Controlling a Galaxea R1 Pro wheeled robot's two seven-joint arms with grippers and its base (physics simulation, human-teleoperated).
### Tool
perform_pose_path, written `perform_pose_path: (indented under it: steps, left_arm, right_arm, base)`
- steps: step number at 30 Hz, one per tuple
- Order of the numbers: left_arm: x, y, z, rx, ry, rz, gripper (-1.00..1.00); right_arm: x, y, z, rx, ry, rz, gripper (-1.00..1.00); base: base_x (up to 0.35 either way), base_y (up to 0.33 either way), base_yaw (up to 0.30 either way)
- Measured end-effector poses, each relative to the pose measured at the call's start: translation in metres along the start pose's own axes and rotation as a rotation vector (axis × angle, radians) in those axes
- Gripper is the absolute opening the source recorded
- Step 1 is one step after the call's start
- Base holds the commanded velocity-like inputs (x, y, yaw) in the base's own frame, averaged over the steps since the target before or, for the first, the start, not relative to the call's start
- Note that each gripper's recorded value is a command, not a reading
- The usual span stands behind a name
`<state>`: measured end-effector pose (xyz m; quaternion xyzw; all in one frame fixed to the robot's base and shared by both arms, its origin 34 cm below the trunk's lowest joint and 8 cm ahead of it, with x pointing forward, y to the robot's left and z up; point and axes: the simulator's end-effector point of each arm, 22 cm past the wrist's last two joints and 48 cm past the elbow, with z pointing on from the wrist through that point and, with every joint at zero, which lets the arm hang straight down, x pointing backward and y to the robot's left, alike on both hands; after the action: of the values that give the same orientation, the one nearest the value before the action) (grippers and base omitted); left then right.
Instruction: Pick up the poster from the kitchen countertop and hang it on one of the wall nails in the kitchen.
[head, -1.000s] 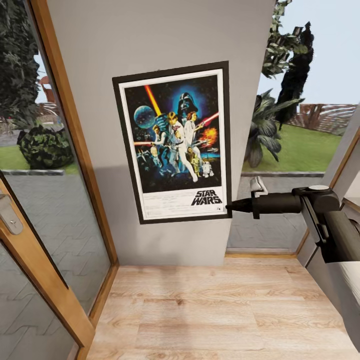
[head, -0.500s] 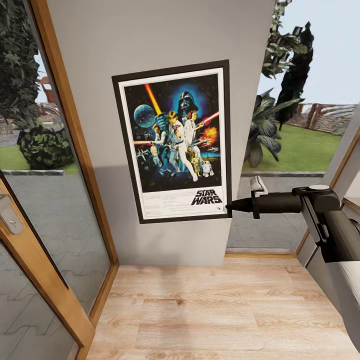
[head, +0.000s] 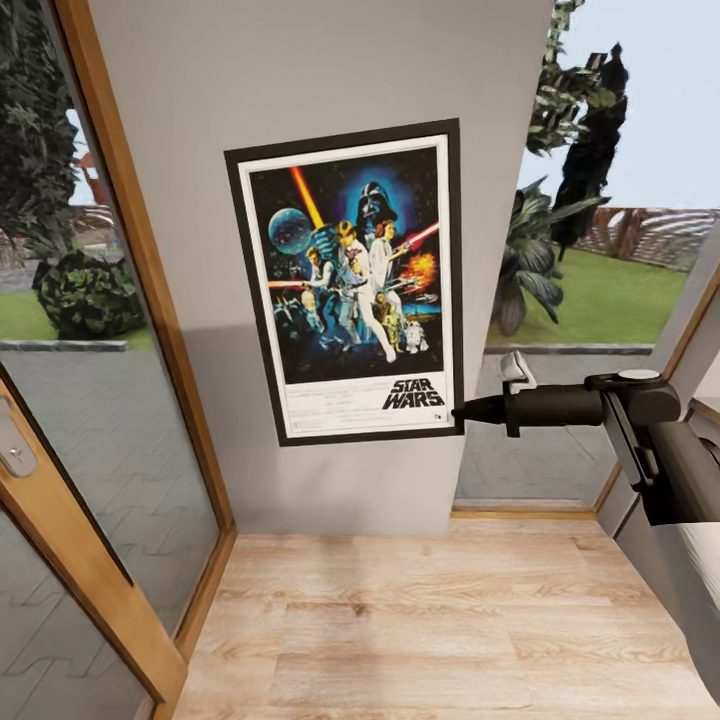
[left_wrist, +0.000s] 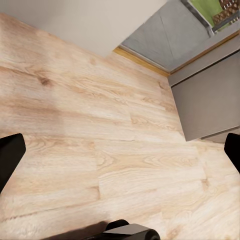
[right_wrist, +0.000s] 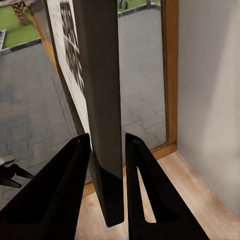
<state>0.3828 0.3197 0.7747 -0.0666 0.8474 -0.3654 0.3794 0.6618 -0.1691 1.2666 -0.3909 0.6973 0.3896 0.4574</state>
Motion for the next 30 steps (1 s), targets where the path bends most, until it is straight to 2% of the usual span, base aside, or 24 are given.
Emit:
perform_pose_path:
  steps: [7,15,21,30]
  left_arm:
    - [0.000,0.000,0.000,0.000,0.000,-0.001,1.00]
    - [0.000,0.000,0.000,-0.001,0.000,-0.001,1.00]
    - [0.000,0.000,0.000,-0.001,0.000,-0.001,1.00]
    - [0.000,0.000,0.000,0.000,0.000,-0.001,1.00]
  right_arm:
    - [-0.003,0.000,-0.001,-0.001,-0.009,-0.001,-1.00]
    - [-0.026,0.008,-0.001,-0.029,-0.052,-0.018,-1.00]
    - [-0.029,0.000,0.000,0.009,-0.055,0.012,-1.00]
    - [-0.031,-0.004,0.002,0.025,-0.062,0.020,-1.00]
  base:
    - [0.003,0.000,0.000]
    - [0.000,0.000,0.000]
    - [0.000,0.000,0.000]
    - [0.000,0.000,0.000]
